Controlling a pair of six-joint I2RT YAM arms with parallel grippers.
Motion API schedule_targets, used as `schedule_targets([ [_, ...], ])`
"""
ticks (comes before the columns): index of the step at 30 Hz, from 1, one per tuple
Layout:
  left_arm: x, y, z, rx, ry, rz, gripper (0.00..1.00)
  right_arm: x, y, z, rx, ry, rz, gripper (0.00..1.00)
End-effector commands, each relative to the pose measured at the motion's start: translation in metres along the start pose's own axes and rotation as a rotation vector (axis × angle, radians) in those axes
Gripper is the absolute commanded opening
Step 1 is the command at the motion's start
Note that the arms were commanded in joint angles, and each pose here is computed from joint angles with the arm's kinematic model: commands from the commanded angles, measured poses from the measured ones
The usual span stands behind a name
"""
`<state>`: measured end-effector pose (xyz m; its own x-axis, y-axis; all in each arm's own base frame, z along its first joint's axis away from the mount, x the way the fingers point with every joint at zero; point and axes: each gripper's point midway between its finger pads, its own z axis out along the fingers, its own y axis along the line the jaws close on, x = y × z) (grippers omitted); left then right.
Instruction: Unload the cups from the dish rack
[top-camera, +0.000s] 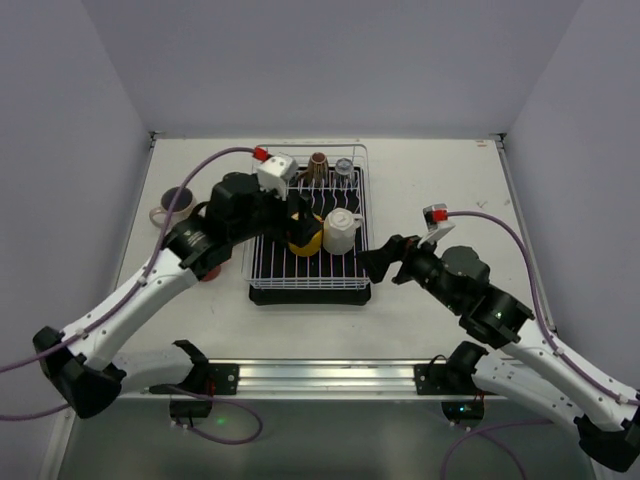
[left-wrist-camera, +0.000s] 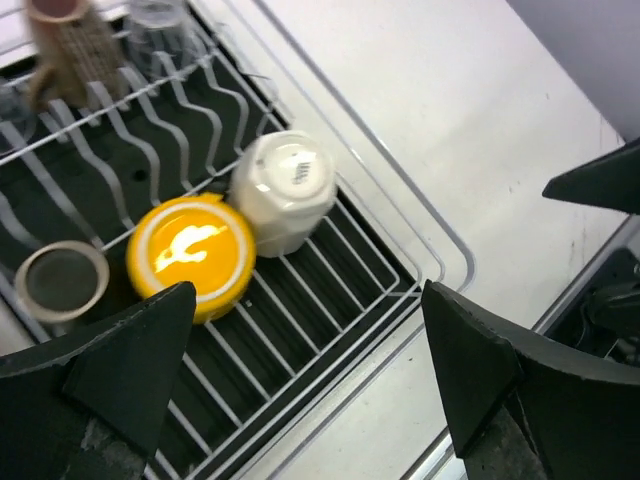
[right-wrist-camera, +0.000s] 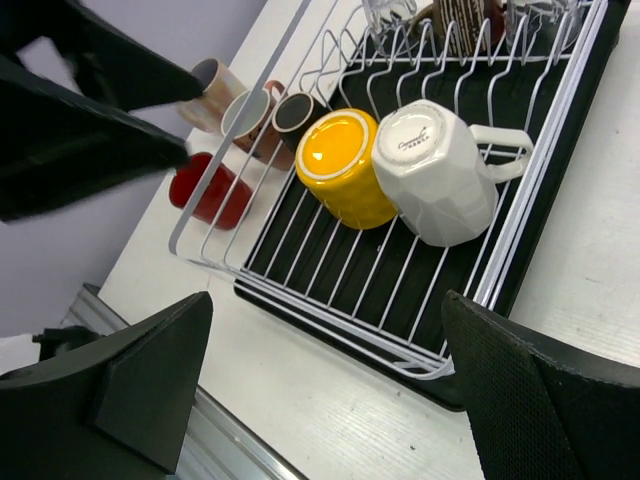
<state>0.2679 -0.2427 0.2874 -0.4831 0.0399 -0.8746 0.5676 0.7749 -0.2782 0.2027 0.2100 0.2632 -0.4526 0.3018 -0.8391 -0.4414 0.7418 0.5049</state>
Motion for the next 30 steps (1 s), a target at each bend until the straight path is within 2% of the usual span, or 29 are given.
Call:
schedule_targets([
  [1, -0.004, -0.037, 0.032, 0.14, 0.017, 0.203, 1.0, -0.026, 0.001, -0.006, 0.007, -0.114, 0.035, 0.99],
  [6, -0.013, -0.041, 0.06, 0.134, 0.016, 0.322, 1.0, -0.033, 0.001, -0.016, 0.0, -0.153, 0.051, 0.99],
  [10, 0.005, -0.032, 0.093, 0.124, 0.094, 0.389, 1.0, -0.038, 0.001, -0.028, -0.017, -0.18, 0.059, 0.99],
  [12, 0.019, -0.025, 0.108, 0.105, 0.148, 0.399, 1.0, -0.039, 0.0, -0.033, -0.014, -0.187, 0.057, 0.99],
  [18, 0.027, -0.018, 0.134, 0.085, 0.195, 0.409, 1.0, -0.039, -0.005, -0.041, -0.007, -0.207, 0.06, 0.99],
  [23, 0.032, -0.011, 0.146, 0.073, 0.215, 0.391, 1.0, -0.035, -0.006, -0.039, -0.005, -0.19, 0.049, 0.99],
  [30, 0.061, -0.001, 0.163, 0.081, 0.292, 0.359, 1.0, -0.033, -0.007, -0.037, 0.0, -0.181, 0.045, 0.99],
])
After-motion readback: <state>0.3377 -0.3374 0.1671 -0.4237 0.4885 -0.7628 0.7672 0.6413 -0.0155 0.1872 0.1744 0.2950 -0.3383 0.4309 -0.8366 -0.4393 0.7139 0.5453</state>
